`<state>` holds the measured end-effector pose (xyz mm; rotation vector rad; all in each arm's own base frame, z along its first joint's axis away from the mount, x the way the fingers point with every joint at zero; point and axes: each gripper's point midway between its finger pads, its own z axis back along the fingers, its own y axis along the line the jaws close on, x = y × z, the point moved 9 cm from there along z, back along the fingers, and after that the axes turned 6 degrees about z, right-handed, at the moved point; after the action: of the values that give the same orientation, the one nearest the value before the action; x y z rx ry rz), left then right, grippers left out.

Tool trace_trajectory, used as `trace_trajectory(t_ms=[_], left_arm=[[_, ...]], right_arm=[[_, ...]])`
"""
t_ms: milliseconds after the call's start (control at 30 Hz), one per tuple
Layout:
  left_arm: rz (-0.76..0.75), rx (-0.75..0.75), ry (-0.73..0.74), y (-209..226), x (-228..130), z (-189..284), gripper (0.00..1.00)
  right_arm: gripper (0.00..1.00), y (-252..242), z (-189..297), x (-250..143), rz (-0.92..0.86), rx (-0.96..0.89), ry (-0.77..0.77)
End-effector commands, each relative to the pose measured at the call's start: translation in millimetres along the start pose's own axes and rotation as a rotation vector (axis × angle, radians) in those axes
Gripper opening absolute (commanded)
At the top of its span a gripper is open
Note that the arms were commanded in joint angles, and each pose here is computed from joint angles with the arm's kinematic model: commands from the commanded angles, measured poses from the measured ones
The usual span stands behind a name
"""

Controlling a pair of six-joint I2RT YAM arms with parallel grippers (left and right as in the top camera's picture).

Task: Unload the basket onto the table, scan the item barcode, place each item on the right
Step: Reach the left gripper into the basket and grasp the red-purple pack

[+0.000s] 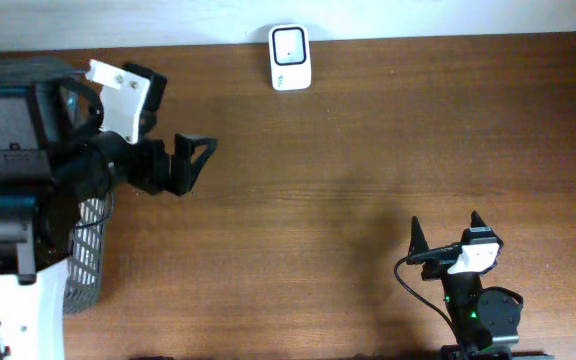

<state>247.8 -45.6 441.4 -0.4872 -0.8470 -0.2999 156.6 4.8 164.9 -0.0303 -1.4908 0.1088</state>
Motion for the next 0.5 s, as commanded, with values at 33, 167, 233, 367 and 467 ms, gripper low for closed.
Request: trace_trajectory(t_ms=[33,167,233,367,467], left_arm=[[0.148,0.415,-0.106,22,15,27,0.99],[0.355,0.734,-0.132,55,5,43,0.99],[0.436,0.818,-0.098,74,-8,58,0.99],[0.612,0.945,-0.164,109,-17,83,0.99],[0.756,1.034,-0.110,160,-28,80,0.99]], right_arm=[[0.99,0,0,-3,0.007,-0.001,0.005],[0.99,0,0,-3,0.007,-0.001,0.004],[0.99,0,0,-3,0.007,-0.001,0.004],[0.98,0,0,-3,0.007,-0.001,0.004],[0.99,0,0,-3,0.007,-0.001,0.004]])
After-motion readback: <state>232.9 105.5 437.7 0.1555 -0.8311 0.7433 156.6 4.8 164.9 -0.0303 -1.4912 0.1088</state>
